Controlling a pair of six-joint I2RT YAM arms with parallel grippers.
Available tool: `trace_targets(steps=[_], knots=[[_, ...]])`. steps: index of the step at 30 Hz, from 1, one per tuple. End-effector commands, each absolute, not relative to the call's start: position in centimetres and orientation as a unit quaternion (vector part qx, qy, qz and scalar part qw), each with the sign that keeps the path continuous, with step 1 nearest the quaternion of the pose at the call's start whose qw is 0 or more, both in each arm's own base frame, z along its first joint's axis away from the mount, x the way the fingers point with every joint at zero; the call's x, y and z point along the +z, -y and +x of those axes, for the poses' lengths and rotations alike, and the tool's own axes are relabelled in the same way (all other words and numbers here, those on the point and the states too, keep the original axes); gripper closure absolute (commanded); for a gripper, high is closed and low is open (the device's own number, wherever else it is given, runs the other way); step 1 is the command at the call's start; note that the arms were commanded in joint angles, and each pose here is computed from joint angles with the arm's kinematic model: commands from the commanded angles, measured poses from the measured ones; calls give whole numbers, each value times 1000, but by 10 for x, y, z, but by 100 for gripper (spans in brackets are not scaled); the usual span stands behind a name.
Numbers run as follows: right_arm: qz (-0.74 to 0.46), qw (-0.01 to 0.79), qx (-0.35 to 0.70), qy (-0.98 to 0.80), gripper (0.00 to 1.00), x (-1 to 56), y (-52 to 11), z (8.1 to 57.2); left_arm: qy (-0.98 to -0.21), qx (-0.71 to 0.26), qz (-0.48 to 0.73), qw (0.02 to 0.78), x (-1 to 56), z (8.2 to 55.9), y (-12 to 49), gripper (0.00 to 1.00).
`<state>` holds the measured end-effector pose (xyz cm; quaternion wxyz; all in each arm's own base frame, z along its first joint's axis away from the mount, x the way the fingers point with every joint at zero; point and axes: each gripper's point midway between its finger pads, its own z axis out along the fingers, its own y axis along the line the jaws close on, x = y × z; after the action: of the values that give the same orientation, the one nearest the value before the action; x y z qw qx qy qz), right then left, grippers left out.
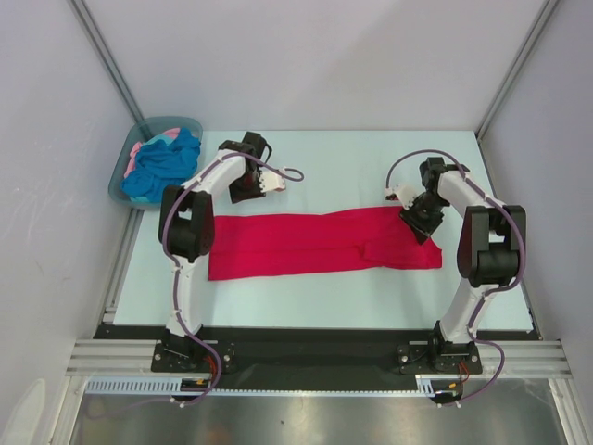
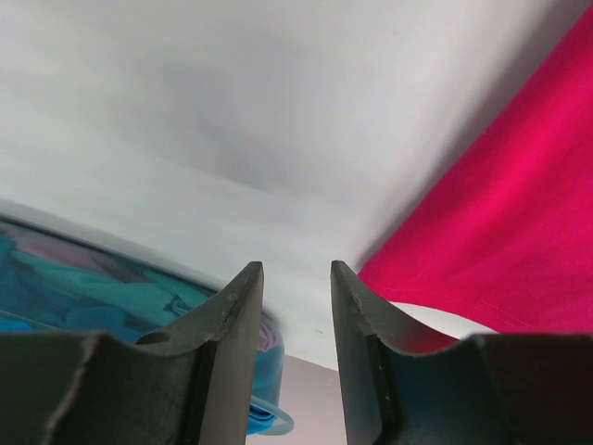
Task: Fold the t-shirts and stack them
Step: Fold the tshirt
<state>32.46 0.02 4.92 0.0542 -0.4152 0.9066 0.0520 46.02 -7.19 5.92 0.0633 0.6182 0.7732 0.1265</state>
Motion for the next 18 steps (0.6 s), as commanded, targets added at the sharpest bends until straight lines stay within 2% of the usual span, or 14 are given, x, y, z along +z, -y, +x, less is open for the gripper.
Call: trace_targets(steps=[1, 3, 12, 18], knots=[[-410, 62, 51, -908, 70, 51, -1, 333, -768, 134, 621, 82, 70, 472, 80, 60], [-411, 57, 58, -908, 71, 50, -2, 330, -767, 135, 622, 83, 70, 473, 81, 59], [-413, 51, 67, -907, 60, 53, -5, 323, -764, 136, 625, 82, 69, 475, 81, 60], [-414, 52, 82, -905, 59, 58, -12, 320, -765, 135, 625, 84, 69, 476, 82, 60]])
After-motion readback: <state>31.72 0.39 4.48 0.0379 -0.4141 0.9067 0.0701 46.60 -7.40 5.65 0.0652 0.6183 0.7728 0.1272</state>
